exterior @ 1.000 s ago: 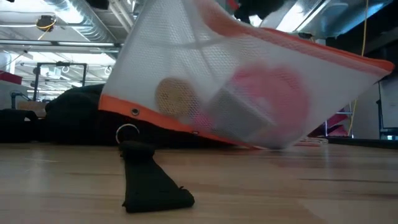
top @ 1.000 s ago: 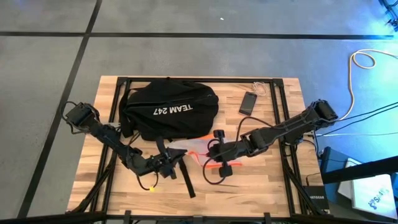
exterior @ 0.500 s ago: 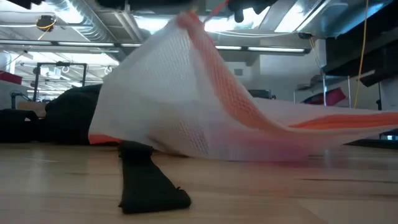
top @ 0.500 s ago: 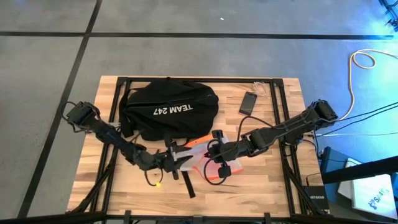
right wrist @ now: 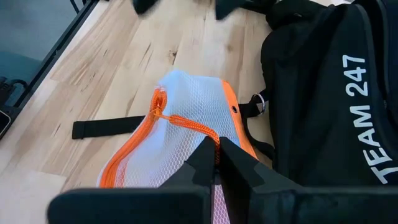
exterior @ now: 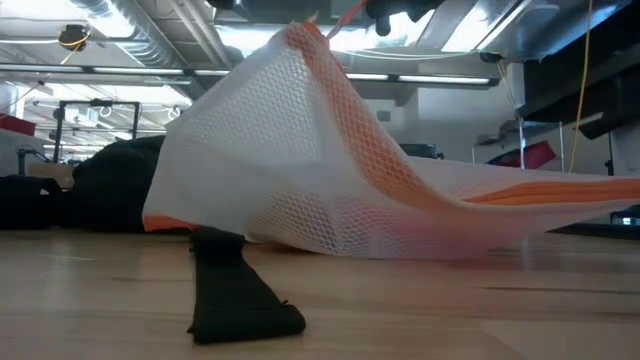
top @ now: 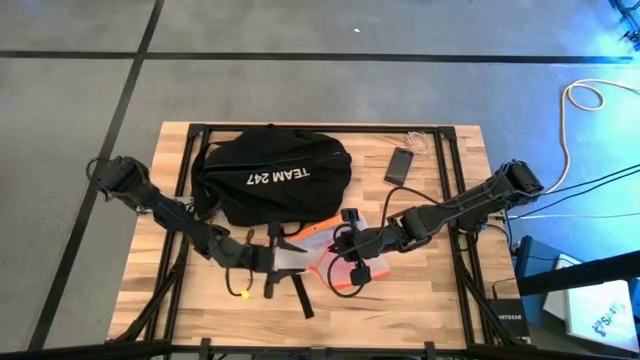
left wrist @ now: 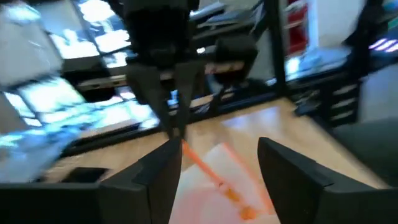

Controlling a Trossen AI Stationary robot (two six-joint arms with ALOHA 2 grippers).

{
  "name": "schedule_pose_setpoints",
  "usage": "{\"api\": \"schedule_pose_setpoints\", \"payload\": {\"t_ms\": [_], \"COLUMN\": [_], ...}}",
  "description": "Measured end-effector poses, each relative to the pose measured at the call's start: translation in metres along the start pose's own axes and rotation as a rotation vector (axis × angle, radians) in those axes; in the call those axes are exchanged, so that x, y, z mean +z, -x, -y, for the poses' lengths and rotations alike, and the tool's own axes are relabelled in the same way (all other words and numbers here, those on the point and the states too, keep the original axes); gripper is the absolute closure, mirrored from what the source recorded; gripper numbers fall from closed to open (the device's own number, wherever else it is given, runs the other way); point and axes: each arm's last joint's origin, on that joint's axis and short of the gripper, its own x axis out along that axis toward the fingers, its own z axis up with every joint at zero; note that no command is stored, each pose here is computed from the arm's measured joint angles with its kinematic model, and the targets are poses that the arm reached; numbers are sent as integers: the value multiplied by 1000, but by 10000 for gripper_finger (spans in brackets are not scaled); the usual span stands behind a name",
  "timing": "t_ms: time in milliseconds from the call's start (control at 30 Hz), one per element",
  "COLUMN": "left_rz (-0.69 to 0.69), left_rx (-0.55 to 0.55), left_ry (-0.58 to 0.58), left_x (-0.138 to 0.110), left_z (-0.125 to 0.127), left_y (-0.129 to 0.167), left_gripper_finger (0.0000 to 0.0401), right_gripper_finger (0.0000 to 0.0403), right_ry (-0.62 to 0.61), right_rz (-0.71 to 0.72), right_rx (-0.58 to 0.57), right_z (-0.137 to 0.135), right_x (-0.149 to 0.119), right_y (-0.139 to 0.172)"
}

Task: Unpack backpack
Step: Open the zipper pouch

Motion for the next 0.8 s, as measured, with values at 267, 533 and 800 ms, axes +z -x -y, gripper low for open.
{"api": "schedule_pose_setpoints", "payload": {"t_ms": [267,533,800], "left_rz": [-119,-184,-202], "left_rx": [-39,-94,-52], "left_ry": [253,318,328], "left_x": [-16,-30,-34], "left_z": [-10,-3,-3], "left_y": [-7,-12,-14], "left_gripper_finger": [138,102,102], "right_gripper_finger": [403,403,403], "right_ry": [3,4,4], "right_rz": [1,-1,-2], "right_rx": [-1,-27,-33], "right_z": [0,1,1], "right_x": [0,0,0], "right_y": [0,0,0]}}
